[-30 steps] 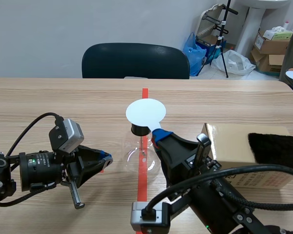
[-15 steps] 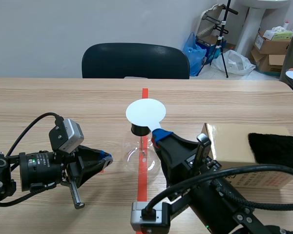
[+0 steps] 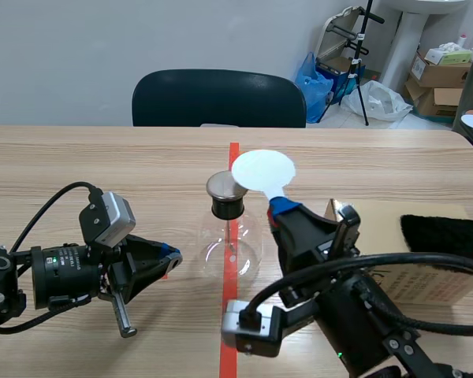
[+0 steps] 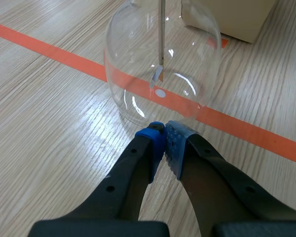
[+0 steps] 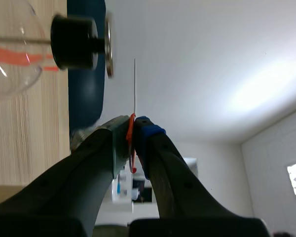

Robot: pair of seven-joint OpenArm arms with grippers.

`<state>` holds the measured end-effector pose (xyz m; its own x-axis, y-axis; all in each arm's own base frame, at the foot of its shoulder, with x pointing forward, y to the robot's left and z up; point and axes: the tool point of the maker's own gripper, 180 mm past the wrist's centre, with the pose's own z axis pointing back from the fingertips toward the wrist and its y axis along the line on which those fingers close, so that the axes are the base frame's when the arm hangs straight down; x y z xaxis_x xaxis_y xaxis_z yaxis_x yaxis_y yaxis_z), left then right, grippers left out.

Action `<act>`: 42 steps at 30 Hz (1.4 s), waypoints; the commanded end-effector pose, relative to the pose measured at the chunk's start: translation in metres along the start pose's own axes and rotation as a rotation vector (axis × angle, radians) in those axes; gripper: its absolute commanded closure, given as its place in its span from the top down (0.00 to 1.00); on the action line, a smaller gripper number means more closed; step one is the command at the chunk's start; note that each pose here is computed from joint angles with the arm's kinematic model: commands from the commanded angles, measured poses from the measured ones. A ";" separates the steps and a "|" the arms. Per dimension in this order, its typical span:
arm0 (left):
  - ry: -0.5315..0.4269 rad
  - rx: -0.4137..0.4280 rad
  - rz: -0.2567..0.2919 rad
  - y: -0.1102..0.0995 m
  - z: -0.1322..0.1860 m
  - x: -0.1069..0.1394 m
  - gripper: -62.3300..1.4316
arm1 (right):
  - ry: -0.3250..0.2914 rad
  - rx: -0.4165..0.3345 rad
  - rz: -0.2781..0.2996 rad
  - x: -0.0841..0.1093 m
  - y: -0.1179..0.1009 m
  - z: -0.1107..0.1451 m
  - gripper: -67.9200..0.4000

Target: Do the electroscope experiment

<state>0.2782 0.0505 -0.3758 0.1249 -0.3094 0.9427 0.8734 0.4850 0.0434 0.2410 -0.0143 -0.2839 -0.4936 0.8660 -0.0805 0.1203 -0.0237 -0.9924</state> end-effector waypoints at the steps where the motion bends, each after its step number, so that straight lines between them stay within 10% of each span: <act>1: -0.041 0.003 -0.004 0.002 -0.002 0.012 0.09 | 0.047 -0.030 0.007 -0.011 -0.008 -0.004 0.02; 11: -0.041 0.003 -0.004 0.002 -0.002 0.012 0.09 | 0.307 -0.030 0.003 -0.057 -0.008 0.005 0.02; 20: -0.041 0.003 -0.004 0.002 -0.002 0.012 0.09 | 0.372 -0.030 0.002 -0.068 -0.008 0.009 0.02; 42: -0.040 0.002 -0.002 0.001 -0.002 0.011 0.09 | -0.081 -0.029 0.009 0.012 -0.008 -0.003 0.02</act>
<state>0.2782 0.0505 -0.3758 0.1249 -0.3094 0.9427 0.8734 0.4850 0.0434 0.2332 -0.0021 -0.2853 -0.5612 0.8230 -0.0875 0.1198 -0.0238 -0.9925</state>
